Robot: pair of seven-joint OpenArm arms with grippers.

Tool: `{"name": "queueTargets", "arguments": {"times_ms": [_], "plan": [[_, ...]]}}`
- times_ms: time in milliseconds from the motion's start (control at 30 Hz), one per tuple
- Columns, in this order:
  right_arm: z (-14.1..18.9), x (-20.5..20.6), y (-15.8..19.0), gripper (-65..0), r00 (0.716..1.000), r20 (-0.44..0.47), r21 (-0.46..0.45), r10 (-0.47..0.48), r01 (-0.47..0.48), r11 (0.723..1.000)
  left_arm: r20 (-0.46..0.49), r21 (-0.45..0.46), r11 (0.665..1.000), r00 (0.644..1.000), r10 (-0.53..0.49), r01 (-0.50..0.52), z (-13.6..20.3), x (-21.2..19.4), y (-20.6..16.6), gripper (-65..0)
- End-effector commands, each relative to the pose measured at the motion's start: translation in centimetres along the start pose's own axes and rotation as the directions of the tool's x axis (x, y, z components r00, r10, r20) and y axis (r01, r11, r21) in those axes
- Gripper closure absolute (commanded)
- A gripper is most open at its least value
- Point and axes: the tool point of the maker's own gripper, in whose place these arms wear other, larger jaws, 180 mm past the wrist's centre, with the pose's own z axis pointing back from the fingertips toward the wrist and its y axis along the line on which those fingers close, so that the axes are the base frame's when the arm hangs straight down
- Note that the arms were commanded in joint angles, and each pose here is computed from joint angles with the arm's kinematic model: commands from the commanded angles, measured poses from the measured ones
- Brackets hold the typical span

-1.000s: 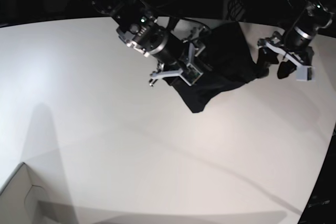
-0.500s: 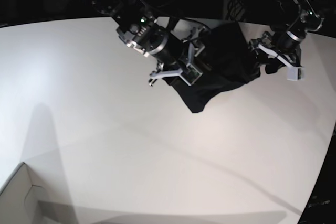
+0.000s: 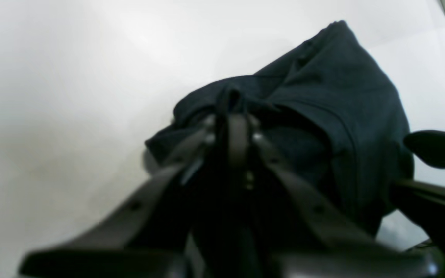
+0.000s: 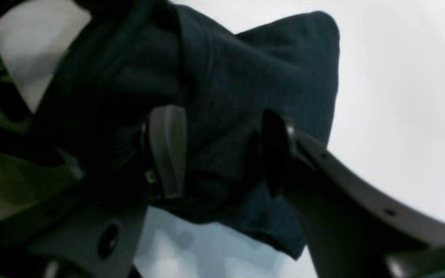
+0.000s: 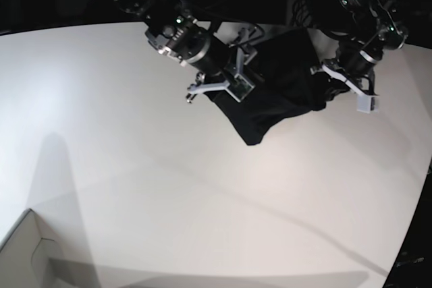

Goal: Layout the t-shirt on the table in an organized manner, then fold the t-shirt properly
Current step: 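Grasp the bundle edge with both grippers and lift it slightly, then fold the lifted bundle edge over onto itself with both grippers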

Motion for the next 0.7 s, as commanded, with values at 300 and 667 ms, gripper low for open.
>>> {"name": "queueTargets", "arguments": {"times_ms": [300,667], "plan": [[0.4,1.1,-1.6,-31.4,0.999,0.042,-0.036,0.002,0.000,0.999,0.071,0.019,0.998,0.995,-0.065,0.064,1.2,3.1,0.8,-0.1],[0.3,1.3,-1.9,-31.4,0.999,0.047,-0.041,0.001,0.001,0.999,0.064,0.077,0.996,0.997,0.032,-0.037,1.9,1.5,4.0,-0.4]]}}
